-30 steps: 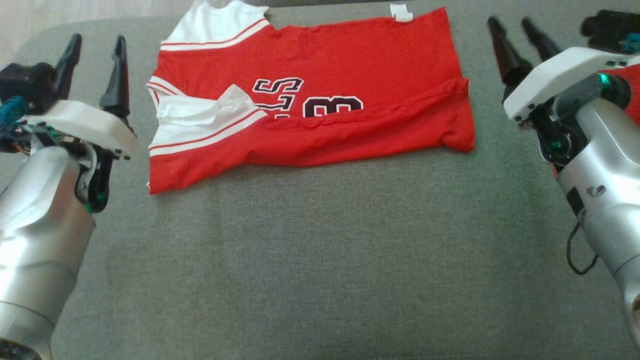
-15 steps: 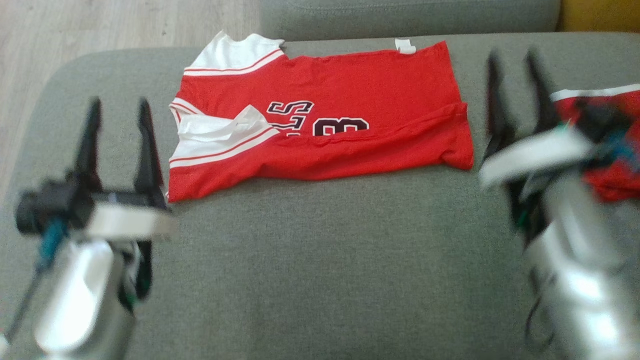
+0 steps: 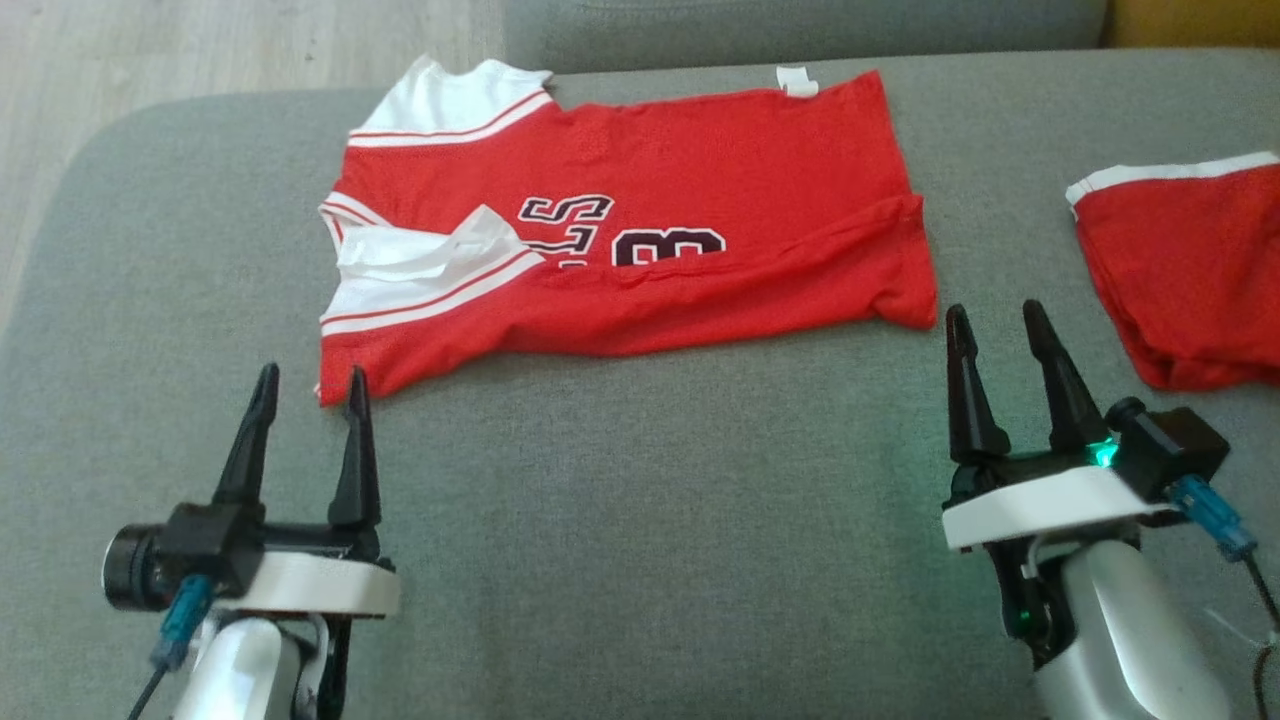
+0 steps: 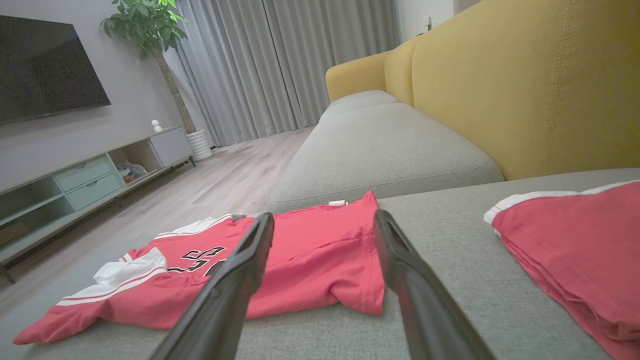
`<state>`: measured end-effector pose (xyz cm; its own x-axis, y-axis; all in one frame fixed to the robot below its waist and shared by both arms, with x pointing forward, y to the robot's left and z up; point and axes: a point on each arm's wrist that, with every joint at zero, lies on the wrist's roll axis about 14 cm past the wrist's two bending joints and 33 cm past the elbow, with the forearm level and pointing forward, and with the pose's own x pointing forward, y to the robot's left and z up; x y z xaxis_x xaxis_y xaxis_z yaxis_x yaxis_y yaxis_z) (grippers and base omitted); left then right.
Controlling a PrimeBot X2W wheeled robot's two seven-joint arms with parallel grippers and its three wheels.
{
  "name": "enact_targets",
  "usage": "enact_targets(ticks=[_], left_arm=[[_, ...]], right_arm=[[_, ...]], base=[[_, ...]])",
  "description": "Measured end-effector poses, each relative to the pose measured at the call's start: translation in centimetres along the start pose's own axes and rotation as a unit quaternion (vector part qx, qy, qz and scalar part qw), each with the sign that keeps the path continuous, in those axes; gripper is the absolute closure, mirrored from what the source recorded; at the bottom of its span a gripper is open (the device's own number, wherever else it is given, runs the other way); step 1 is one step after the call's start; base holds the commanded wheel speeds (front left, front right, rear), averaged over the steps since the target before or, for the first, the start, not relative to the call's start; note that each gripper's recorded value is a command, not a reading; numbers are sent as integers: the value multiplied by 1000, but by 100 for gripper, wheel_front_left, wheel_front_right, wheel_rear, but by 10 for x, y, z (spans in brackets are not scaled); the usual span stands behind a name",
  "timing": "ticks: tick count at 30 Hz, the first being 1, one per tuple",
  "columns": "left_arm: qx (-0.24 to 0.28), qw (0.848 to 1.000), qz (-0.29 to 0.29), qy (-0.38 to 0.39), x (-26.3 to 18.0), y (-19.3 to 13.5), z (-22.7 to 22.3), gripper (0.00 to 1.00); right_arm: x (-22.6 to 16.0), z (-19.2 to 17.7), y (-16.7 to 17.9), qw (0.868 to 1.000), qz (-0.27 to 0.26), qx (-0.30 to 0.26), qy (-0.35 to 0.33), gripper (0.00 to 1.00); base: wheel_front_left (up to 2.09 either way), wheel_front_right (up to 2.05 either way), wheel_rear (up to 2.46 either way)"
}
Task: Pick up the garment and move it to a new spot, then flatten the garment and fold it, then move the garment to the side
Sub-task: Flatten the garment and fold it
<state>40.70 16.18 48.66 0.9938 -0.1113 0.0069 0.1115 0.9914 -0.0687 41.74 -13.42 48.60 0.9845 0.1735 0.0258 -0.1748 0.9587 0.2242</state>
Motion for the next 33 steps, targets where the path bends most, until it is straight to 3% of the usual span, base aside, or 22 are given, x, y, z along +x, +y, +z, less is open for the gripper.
enact_targets(ticks=[9, 19, 27, 28, 29, 33], left_arm=[[17, 992, -19, 124, 28, 5, -68, 0], [55, 971, 13, 231, 54, 31, -125, 0], [56, 965, 14, 257, 74, 35, -139, 0], [54, 964, 12, 261, 75, 35, -140, 55], [51, 963, 9, 263, 76, 34, -140, 100], [50, 969, 3, 241, 77, 30, -130, 100]], right_arm=[[9, -6, -1, 1000, 3, 4, 3, 0], [8, -31, -12, 999, -11, 11, 37, 0], [9, -37, -22, 999, -24, 13, 43, 0], [9, -37, -22, 999, -25, 14, 43, 0], [9, -37, -22, 999, -25, 14, 43, 0], [8, -33, -22, 999, -25, 13, 39, 0]], base=[[0, 0, 0], [0, 0, 0], [0, 0, 0], [0, 0, 0], [0, 0, 0], [0, 0, 0]])
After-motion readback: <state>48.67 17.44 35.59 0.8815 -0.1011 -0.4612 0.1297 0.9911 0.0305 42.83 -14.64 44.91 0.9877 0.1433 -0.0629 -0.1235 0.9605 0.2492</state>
